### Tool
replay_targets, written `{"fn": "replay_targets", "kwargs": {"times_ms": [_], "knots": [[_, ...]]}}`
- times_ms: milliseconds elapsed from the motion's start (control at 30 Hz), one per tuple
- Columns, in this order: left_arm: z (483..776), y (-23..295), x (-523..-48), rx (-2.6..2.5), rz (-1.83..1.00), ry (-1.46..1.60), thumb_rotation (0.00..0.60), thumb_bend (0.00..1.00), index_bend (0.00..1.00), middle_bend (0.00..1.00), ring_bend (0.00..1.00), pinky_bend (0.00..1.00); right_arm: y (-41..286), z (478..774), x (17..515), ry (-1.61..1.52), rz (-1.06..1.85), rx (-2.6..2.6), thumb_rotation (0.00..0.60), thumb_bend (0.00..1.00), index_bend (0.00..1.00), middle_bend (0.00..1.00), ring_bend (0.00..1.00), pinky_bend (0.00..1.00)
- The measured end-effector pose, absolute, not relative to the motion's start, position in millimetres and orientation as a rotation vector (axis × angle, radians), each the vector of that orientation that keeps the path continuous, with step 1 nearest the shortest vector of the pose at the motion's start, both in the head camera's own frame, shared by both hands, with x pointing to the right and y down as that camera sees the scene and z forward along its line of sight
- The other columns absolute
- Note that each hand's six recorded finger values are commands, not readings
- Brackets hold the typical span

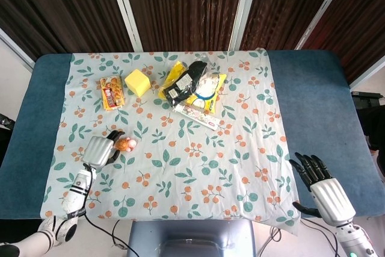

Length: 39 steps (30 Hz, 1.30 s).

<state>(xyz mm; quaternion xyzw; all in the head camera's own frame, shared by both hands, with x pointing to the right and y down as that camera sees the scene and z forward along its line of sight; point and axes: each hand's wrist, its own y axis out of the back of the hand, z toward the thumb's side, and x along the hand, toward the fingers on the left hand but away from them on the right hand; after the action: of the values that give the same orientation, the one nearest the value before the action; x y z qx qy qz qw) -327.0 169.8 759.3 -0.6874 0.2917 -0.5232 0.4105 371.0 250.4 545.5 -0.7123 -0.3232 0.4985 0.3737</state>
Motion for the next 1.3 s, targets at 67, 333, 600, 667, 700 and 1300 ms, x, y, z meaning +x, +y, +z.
{"fn": "replay_targets", "kwargs": {"times_ms": [67, 333, 600, 667, 700, 1300], "knots": [[761.9, 169.5, -325.9, -1.724, -1.318, 0.730, 0.600, 0.39, 0.30, 0.32, 0.92, 1.00, 250.0, 544.3, 371.6, -0.832, 1.275, -1.822, 0.600, 0.12, 0.00, 0.00, 0.00, 0.00], [768.2, 169.7, -320.5, -1.708, -1.310, 0.727, 0.600, 0.39, 0.43, 0.42, 0.92, 1.00, 250.3, 542.6, 371.8, -0.835, 1.271, -1.822, 0.600, 0.12, 0.00, 0.00, 0.00, 0.00], [769.8, 168.4, -322.3, -1.679, -1.316, 0.738, 0.600, 0.42, 0.80, 0.82, 0.98, 1.00, 250.5, 542.6, 371.8, -0.834, 1.272, -1.822, 0.600, 0.12, 0.00, 0.00, 0.00, 0.00], [768.1, 167.2, -322.3, -1.667, -1.309, 0.754, 0.600, 0.43, 0.87, 0.89, 0.99, 1.00, 250.5, 542.8, 371.8, -0.833, 1.273, -1.822, 0.600, 0.12, 0.00, 0.00, 0.00, 0.00], [767.3, 166.4, -322.9, -1.657, -1.306, 0.759, 0.600, 0.44, 0.88, 0.90, 0.99, 1.00, 250.5, 542.7, 371.7, -0.833, 1.273, -1.821, 0.600, 0.12, 0.00, 0.00, 0.00, 0.00], [768.6, 174.2, -319.8, -1.701, -1.280, 0.683, 0.600, 0.41, 0.02, 0.07, 0.94, 1.00, 251.3, 540.2, 371.5, -0.838, 1.267, -1.822, 0.600, 0.12, 0.00, 0.00, 0.00, 0.00]]}}
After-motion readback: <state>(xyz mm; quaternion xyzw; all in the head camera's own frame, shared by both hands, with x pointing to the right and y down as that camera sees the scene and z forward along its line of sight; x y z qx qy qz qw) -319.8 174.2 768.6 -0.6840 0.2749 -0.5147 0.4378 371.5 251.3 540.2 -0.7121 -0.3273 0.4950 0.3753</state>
